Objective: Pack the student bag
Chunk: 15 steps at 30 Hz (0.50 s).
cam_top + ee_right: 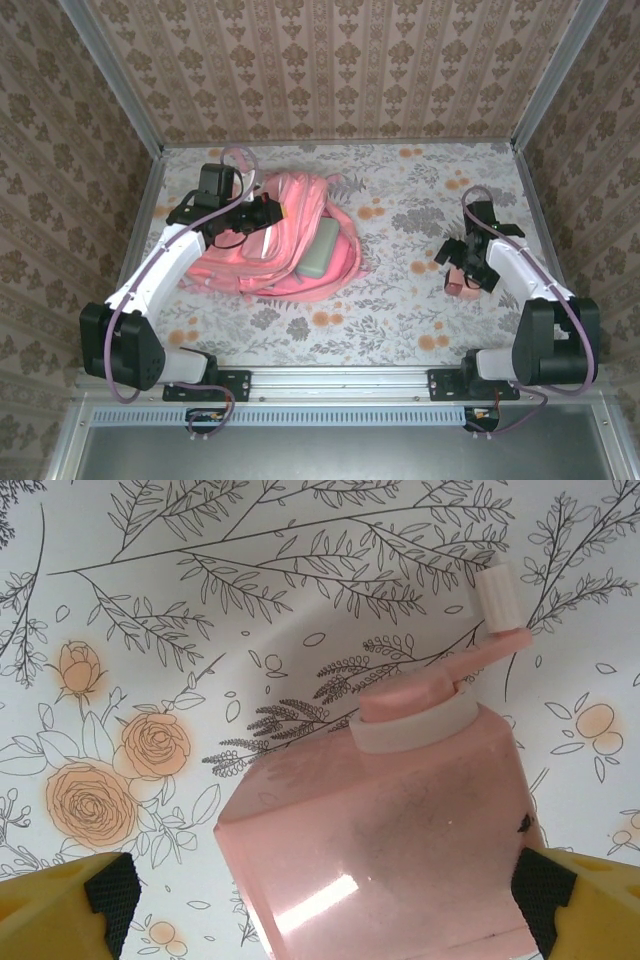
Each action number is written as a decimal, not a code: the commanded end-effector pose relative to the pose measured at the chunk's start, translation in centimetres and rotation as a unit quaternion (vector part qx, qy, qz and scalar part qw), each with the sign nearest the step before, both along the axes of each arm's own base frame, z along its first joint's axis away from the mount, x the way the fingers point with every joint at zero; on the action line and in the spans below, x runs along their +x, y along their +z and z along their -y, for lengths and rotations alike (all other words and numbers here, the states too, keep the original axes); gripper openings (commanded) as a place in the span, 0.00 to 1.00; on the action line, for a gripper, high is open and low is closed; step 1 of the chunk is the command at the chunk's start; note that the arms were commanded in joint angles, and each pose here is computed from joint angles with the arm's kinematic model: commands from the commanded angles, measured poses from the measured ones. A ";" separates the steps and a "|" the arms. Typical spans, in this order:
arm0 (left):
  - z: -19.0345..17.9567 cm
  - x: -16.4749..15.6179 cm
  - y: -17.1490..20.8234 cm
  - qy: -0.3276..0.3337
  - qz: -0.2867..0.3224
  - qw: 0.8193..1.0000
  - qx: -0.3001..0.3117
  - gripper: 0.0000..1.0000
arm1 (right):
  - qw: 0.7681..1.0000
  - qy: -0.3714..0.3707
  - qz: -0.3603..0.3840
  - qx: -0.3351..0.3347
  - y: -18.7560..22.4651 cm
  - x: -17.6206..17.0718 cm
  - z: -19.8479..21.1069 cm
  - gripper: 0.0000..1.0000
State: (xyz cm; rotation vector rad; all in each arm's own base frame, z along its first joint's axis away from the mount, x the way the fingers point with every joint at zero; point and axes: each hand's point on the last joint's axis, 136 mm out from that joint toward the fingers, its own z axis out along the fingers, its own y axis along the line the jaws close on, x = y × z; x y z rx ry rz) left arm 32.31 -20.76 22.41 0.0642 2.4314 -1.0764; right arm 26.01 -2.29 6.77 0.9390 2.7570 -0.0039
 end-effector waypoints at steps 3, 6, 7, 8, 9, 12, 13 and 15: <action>0.2 0.3 1.2 -0.009 0.030 0.999 -0.007 0.00 | 0.997 0.012 -0.067 -0.032 -1.4 -2.4 0.3 0.99; 0.1 0.3 1.2 -0.008 0.030 0.999 -0.007 0.00 | 0.998 0.016 -0.045 -0.043 -0.2 -2.0 0.6 1.00; 0.2 0.3 1.2 -0.008 0.030 0.999 -0.008 0.00 | 0.998 0.015 -0.042 -0.047 0.0 -1.9 0.7 1.00; 0.2 0.3 1.3 -0.009 0.031 0.999 -0.009 0.00 | 0.998 0.016 -0.040 -0.049 0.2 -1.9 0.8 1.00; 0.2 0.3 1.3 -0.008 0.030 0.999 -0.009 0.00 | 0.998 0.018 -0.039 -0.050 0.4 -1.9 0.8 1.00; 0.2 0.2 1.3 -0.009 0.031 0.999 -0.009 0.00 | 0.997 0.020 -0.046 -0.058 0.7 -2.1 1.1 1.00; 0.1 0.2 1.2 -0.009 0.030 0.999 -0.008 0.00 | 0.997 0.019 -0.048 -0.063 0.8 -2.2 1.2 1.00; 0.1 0.1 1.2 -0.008 0.031 0.999 -0.007 0.00 | 0.996 0.018 -0.053 -0.069 0.8 -2.4 1.5 1.00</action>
